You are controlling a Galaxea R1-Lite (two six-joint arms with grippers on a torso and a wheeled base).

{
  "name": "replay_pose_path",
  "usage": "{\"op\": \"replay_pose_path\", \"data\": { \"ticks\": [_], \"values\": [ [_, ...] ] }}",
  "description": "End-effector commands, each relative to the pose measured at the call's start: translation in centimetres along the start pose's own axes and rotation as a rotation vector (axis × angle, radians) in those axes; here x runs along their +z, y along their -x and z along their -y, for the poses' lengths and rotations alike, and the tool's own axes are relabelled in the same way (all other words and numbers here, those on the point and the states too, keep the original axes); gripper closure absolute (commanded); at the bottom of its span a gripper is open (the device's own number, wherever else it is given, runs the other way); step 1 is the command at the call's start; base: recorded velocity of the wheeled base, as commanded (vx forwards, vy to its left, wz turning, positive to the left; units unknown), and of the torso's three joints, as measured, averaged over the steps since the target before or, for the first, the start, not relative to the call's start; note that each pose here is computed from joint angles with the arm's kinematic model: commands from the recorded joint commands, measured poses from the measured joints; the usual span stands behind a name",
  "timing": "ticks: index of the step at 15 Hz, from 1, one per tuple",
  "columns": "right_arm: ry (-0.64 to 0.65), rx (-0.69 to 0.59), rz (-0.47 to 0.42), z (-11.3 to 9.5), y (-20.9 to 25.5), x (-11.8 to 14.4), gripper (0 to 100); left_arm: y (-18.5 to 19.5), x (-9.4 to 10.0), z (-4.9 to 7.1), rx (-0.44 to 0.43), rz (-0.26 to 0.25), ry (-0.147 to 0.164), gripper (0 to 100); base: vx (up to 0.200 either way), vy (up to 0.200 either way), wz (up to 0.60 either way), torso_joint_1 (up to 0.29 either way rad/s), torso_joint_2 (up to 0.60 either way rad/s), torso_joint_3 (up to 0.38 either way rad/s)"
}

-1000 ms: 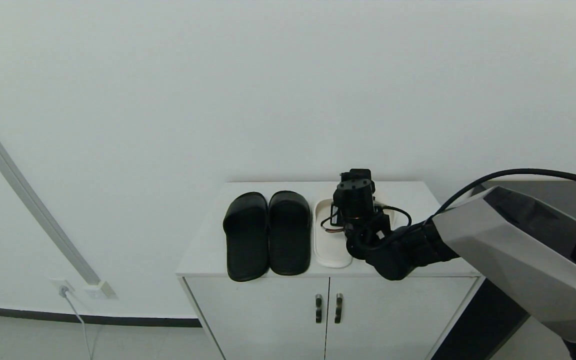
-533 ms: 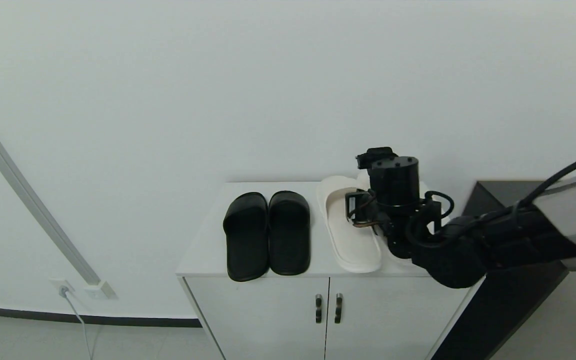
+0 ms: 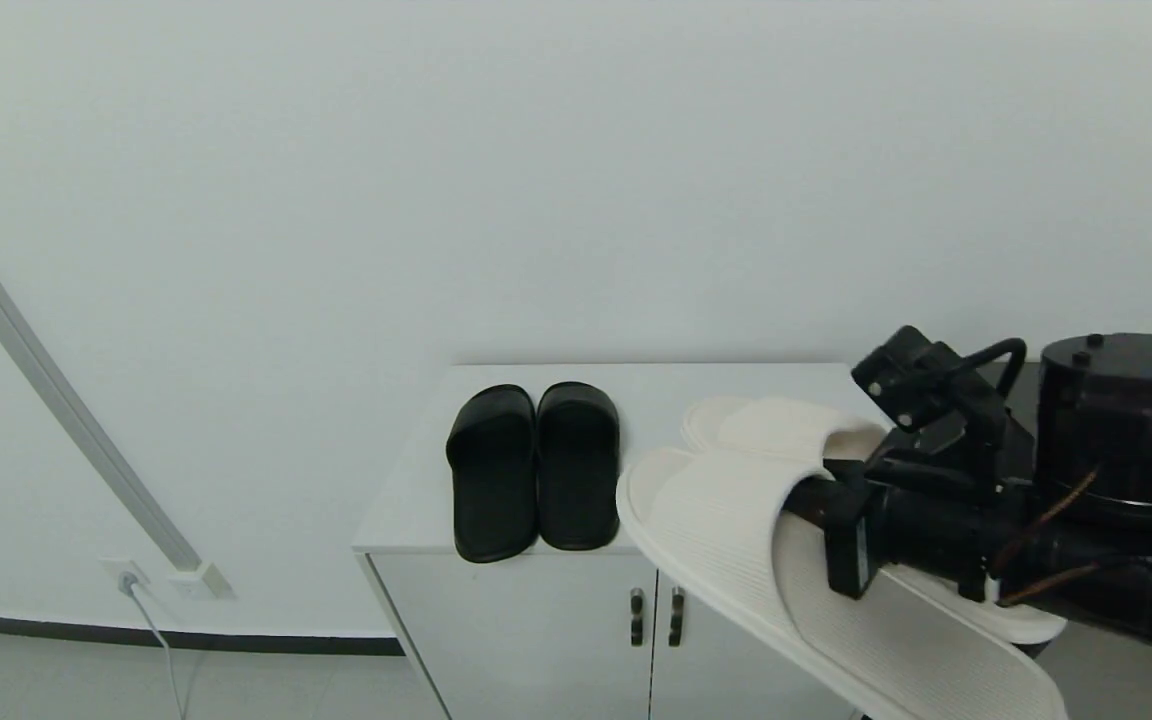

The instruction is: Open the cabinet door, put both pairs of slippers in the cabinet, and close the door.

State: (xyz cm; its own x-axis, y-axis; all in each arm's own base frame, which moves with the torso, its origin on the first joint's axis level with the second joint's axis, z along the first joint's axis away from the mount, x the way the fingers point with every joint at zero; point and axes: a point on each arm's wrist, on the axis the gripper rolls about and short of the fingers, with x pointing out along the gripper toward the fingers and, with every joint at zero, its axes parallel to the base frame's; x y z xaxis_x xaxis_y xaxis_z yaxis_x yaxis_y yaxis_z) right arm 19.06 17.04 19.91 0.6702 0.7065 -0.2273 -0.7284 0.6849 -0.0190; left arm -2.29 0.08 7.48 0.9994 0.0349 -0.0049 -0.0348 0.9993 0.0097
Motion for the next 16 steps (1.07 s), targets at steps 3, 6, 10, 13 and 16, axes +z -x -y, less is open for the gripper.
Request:
{"op": "replay_pose_path", "data": {
  "ticks": [3, 6, 10, 13, 16],
  "values": [
    [0.159, 0.066, 0.005, -0.7, 3.2, -1.1, 100, 0.0, 0.0, 0.0, 0.0, 0.0, 0.0, 100, 0.0, 0.0, 0.0, 0.0, 0.0, 0.0],
    [0.149, 0.088, 0.005, -0.8, 3.1, -1.0, 100, 0.0, 0.0, 0.0, -0.001, -0.001, 0.0, 100, 0.0, 0.0, 0.0, 0.0, 0.0, 0.0],
    [0.144, 0.125, -0.006, -1.6, 2.7, -1.3, 100, 0.0, 0.0, 0.0, 0.0, 0.0, 0.0, 100, -0.1, 0.0, 0.0, 0.001, 0.0, 0.002],
    [0.118, 0.137, -0.01, -1.8, 2.5, -1.3, 100, 0.0, 0.0, 0.0, -0.001, -0.001, 0.0, 100, -0.2, 0.0, 0.0, 0.004, 0.0, 0.006],
    [0.028, 0.169, -0.015, -2.7, 0.2, -1.4, 100, 0.0, 0.0, 0.0, -0.001, 0.0, 0.0, 100, -0.2, 0.0, 0.0, -0.002, 0.0, 0.002]
  ]
}}
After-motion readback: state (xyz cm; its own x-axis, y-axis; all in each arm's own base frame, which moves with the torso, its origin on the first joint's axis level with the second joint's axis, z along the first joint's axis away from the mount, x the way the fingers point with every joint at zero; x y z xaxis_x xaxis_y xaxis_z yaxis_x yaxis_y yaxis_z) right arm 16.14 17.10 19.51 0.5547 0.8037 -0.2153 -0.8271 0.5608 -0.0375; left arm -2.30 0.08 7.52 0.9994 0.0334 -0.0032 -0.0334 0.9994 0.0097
